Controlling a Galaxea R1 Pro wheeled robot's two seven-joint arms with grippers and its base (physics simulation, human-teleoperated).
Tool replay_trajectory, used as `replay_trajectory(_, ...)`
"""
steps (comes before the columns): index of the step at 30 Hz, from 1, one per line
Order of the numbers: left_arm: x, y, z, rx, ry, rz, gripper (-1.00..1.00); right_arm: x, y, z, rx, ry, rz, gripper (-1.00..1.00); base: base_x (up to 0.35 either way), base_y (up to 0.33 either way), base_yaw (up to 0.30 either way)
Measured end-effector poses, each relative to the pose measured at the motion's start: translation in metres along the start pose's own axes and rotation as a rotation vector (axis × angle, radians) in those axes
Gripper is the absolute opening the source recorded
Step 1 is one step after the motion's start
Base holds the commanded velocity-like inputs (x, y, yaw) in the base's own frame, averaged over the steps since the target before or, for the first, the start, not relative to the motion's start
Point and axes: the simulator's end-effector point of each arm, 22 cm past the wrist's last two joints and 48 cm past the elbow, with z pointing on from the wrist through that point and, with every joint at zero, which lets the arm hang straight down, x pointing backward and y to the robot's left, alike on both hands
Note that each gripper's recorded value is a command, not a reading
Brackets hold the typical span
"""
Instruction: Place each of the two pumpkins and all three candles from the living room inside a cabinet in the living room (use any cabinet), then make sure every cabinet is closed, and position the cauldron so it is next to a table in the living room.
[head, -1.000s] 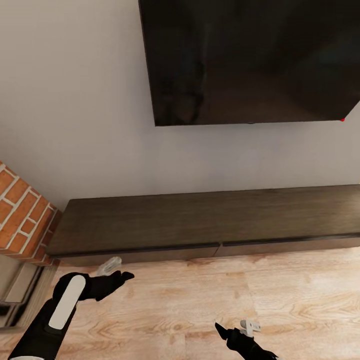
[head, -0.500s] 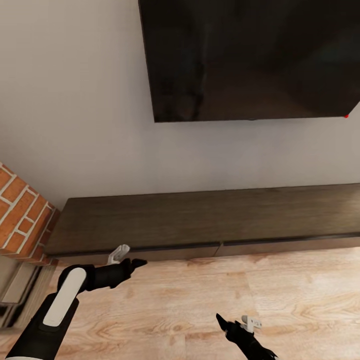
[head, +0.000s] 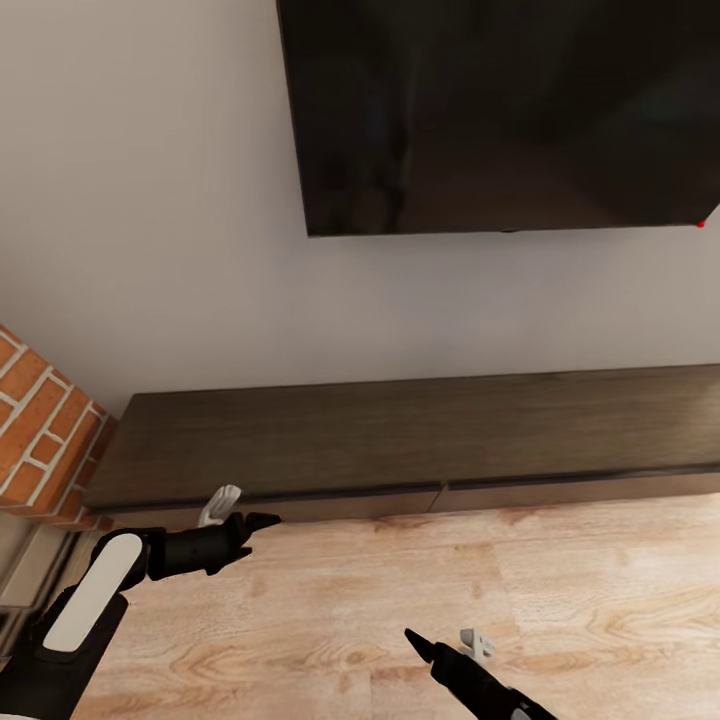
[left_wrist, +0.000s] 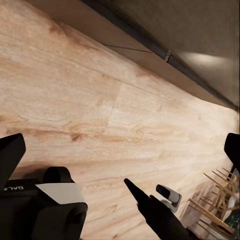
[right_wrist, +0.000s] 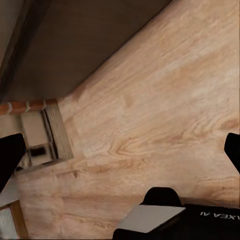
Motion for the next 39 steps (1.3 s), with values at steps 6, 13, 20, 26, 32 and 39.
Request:
replay_trajectory(6,-0.008,-0.015,-0.017,0.097,0.018,-0.009,1.00,-0.004,0.022,0.005,-0.127,-0.018,0.023,1.00,0.000,0.000,0.000)
replay_trajectory(13,0.000,-0.028,-0.028,0.192,0.084,-0.036,1.00,-0.005,0.030,0.011,-0.189,-0.029,0.026,1.00,0.000,0.000,0.000)
replay_trajectory(20,0.008,-0.030,-0.020,0.223,0.113,-0.046,1.00,-0.020,0.034,0.022,-0.218,-0.078,0.056,1.00,0.000,0.000,0.000)
replay_trajectory(26,0.013,-0.038,-0.015,0.272,0.133,-0.062,1.00,-0.034,0.036,0.033,-0.234,-0.121,0.063,1.00,0.000,0.000,0.000)
replay_trajectory(32,0.018,-0.035,-0.008,0.280,0.146,-0.056,1.00,-0.051,0.061,0.054,-0.290,-0.175,0.041,1.00,0.000,0.000,0.000)
replay_trajectory(39,0.021,-0.037,-0.001,0.311,0.161,-0.066,1.00,-0.057,0.080,0.068,-0.357,-0.168,0.064,1.00,0.000,0.000,0.000)
